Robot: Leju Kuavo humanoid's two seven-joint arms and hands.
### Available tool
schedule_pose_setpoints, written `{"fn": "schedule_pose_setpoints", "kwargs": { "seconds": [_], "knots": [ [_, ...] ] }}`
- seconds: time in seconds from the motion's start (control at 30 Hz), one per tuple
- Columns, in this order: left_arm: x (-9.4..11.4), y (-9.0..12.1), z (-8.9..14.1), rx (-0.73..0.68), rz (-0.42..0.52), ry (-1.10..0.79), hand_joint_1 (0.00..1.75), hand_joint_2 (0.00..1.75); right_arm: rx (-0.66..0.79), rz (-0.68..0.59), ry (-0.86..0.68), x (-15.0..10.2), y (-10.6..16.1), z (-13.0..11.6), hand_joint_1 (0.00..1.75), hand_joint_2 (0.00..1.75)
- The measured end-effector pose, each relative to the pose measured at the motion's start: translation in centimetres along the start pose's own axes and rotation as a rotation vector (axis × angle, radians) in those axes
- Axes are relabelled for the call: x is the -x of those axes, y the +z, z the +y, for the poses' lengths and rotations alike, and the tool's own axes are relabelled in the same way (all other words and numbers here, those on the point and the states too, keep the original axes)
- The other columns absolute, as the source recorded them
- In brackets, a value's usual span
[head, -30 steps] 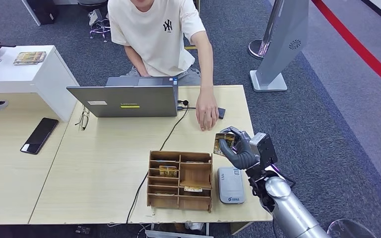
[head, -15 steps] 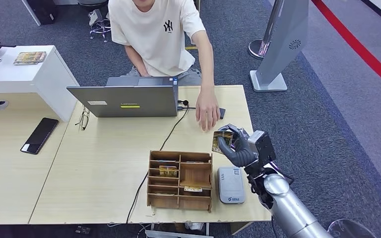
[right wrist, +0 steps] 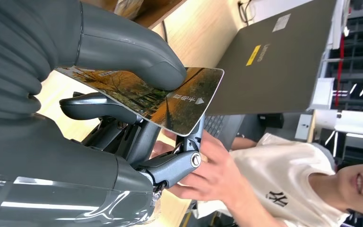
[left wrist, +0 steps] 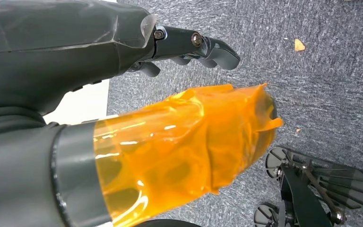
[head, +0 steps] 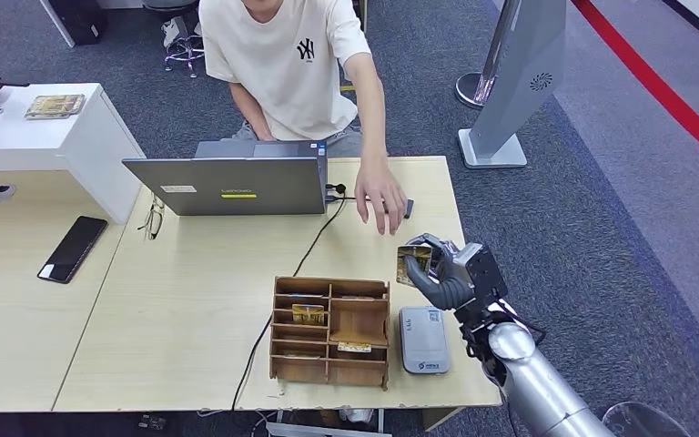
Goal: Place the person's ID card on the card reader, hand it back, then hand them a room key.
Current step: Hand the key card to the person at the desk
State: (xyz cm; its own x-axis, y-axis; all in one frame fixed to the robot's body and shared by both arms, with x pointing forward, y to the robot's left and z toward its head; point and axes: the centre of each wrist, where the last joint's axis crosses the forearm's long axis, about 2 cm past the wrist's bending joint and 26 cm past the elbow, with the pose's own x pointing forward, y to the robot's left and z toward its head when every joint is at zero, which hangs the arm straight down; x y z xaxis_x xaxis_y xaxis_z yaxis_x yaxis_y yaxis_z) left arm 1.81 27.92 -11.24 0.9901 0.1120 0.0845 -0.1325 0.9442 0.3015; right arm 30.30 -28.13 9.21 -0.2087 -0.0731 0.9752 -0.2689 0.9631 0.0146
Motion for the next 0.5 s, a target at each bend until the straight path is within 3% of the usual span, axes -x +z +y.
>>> {"fn": "schedule_pose_setpoints", "kwargs": {
  "seconds": [0.5],
  "knots": [
    [0.0, 0.0, 0.1, 0.000, 0.002, 0.004, 0.00, 0.00, 0.016, 0.037, 0.038, 0.4, 1.1, -1.1, 1.75, 1.75]
  ]
}}
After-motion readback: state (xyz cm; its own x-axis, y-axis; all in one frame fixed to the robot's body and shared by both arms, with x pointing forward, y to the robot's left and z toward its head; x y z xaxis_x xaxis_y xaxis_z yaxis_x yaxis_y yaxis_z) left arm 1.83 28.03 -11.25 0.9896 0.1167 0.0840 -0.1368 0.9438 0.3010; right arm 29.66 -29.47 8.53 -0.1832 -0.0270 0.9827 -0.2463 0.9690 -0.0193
